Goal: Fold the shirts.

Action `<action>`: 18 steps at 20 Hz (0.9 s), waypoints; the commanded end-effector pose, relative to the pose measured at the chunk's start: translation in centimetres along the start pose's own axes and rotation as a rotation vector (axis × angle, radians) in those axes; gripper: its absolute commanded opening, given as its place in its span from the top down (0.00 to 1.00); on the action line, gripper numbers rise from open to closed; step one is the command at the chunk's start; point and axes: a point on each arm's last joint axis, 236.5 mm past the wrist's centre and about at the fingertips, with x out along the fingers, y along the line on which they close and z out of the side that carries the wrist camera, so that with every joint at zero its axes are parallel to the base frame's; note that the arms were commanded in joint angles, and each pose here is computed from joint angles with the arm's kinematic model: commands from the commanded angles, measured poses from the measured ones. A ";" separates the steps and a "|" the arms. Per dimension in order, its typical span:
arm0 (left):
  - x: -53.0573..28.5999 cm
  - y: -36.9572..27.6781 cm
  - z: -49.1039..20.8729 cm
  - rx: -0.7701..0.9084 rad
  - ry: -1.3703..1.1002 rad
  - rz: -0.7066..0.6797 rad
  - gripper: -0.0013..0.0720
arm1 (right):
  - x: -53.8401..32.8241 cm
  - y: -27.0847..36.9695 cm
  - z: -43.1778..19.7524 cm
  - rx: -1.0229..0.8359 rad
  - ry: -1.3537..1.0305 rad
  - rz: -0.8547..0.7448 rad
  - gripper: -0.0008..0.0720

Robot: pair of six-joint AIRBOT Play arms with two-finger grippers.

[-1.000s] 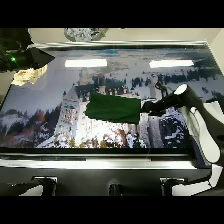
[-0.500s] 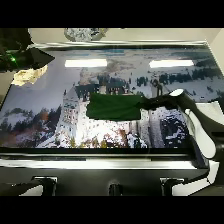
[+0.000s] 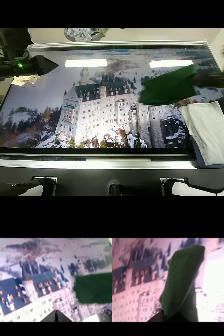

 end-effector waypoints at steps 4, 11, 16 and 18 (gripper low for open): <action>0.6 0.6 -1.0 0.007 0.025 0.003 0.95 | -12.4 -4.2 0.8 0.129 -0.123 -0.154 0.92; 0.6 0.6 -1.0 0.018 0.025 0.003 0.95 | -19.3 -7.9 -3.4 0.310 -0.112 -0.236 0.92; 0.6 0.8 -0.3 0.017 -0.007 0.011 0.95 | -24.0 -11.6 -12.5 0.449 0.149 -0.476 0.92; 0.6 0.8 -0.3 0.017 -0.008 0.010 0.95 | -26.3 -13.8 -17.2 0.510 0.318 -0.633 0.92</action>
